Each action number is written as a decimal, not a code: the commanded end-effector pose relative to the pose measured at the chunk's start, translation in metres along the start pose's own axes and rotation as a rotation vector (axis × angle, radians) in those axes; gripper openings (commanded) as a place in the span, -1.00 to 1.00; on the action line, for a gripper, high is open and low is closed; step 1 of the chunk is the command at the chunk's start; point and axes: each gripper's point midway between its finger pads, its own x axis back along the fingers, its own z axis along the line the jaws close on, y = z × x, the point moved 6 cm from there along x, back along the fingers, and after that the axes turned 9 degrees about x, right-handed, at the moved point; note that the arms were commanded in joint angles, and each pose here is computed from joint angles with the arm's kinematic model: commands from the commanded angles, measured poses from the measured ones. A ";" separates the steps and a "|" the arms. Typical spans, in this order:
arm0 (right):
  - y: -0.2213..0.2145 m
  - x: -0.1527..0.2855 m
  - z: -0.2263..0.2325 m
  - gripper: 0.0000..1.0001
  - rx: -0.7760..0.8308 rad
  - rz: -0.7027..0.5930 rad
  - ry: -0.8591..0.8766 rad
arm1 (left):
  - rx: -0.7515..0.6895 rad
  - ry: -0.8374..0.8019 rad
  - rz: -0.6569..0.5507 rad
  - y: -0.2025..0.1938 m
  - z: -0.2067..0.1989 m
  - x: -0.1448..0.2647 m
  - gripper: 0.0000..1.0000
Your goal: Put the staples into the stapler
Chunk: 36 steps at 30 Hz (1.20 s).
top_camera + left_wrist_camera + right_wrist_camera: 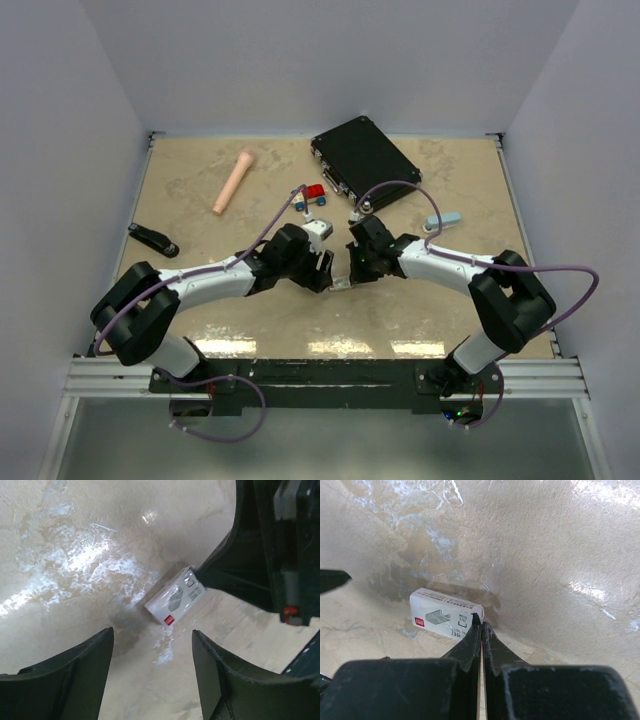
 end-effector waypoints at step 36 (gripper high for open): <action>0.004 0.004 0.012 -1.00 -0.096 -0.088 0.105 | 0.562 -0.081 -0.020 -0.009 -0.019 -0.030 -0.31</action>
